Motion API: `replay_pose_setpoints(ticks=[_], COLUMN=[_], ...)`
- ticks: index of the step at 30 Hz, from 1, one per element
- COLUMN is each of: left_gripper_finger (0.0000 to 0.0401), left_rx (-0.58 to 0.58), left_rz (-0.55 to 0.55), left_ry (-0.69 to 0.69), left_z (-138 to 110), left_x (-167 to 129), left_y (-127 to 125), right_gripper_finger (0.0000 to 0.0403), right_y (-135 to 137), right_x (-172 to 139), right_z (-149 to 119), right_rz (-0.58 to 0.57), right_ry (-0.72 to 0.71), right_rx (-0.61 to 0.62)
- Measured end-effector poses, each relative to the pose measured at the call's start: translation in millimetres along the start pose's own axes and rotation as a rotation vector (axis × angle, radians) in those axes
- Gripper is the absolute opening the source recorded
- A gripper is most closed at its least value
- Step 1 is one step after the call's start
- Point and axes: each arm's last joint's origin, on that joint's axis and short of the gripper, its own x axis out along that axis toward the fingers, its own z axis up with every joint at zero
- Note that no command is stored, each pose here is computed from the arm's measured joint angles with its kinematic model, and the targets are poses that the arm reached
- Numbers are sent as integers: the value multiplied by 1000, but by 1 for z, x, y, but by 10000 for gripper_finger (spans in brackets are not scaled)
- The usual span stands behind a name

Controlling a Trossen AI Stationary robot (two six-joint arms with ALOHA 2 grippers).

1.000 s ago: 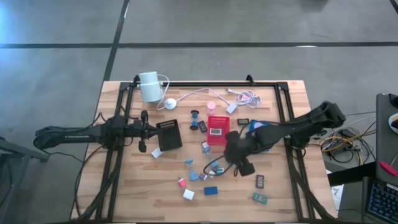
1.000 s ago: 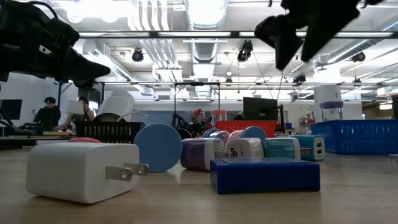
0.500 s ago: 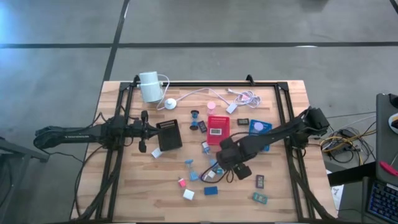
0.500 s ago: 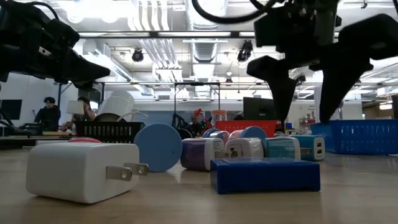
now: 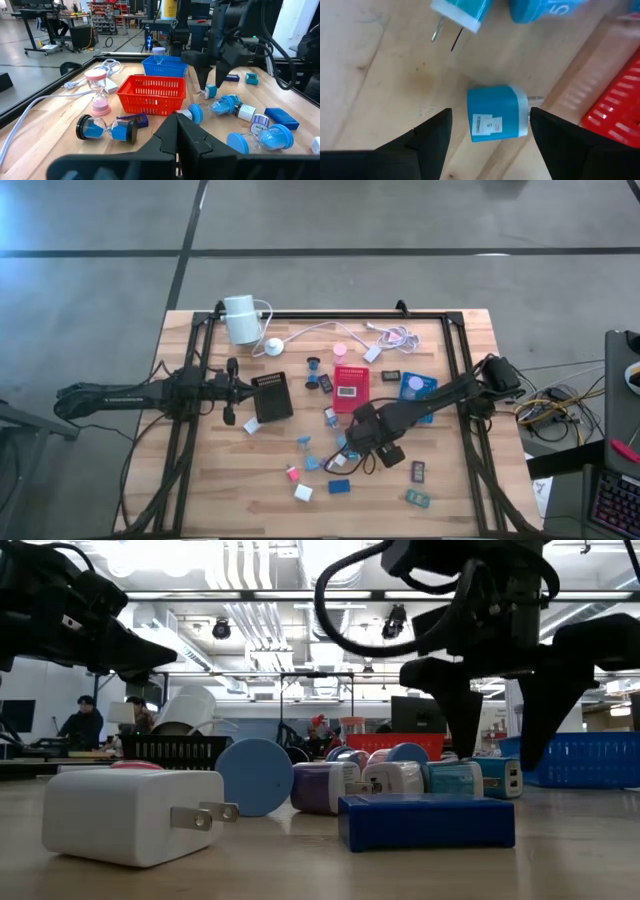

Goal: Pick & Place Office items
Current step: Put the top blue charger charger adapter into the black bin

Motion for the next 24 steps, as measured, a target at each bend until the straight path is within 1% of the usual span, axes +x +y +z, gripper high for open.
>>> replay_pose_setpoints(ticks=[10, 16, 18, 21, 24], left_gripper_finger=[7, 7, 7, 7, 7], left_rx=[6, 6, 6, 6, 6], left_rz=[0, 0, 0, 0, 0], left_ry=[6, 9, 9, 9, 9], left_z=[-1, -1, -1, -1, -1], left_x=[0, 0, 0, 0, 0], left_y=[0, 0, 0, 0, 0], right_gripper_finger=[208, 167, 165, 165, 165], right_y=[1, 1, 1, 0, -2], right_x=[9, 8, 7, -3, -23], right_z=[-2, -2, -2, -1, -1], right_rz=[3, 7, 17, 35, 21], right_ry=[21, 17, 8, -57, -189], right_rx=[1, 50, 52, 60, 67])
